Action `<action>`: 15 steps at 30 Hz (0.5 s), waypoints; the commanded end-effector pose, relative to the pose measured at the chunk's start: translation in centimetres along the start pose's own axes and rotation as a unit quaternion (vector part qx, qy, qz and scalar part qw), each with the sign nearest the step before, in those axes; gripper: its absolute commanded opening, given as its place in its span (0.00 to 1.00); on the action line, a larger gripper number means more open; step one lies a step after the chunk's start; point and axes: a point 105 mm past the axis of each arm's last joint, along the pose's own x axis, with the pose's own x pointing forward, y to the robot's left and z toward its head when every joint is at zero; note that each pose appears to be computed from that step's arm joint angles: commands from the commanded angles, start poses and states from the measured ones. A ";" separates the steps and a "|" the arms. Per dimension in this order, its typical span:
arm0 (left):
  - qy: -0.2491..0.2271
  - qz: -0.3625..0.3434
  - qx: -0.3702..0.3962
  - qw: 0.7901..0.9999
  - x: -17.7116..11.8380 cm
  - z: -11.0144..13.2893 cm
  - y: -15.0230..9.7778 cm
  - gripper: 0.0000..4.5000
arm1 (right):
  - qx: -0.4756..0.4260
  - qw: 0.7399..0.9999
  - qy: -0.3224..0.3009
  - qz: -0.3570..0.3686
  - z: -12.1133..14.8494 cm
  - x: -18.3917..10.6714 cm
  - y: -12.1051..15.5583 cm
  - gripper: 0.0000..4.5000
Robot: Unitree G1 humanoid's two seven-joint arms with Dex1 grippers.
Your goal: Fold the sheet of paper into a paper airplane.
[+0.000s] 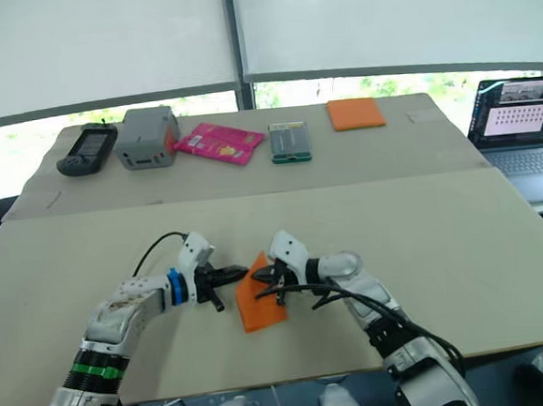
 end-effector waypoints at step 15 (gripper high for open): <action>0.084 -0.034 0.037 0.995 0.2 -3.2 -1.4 0.00 | 0.025 0.998 0.027 -0.044 -1.0 -1.9 -2.0 0.00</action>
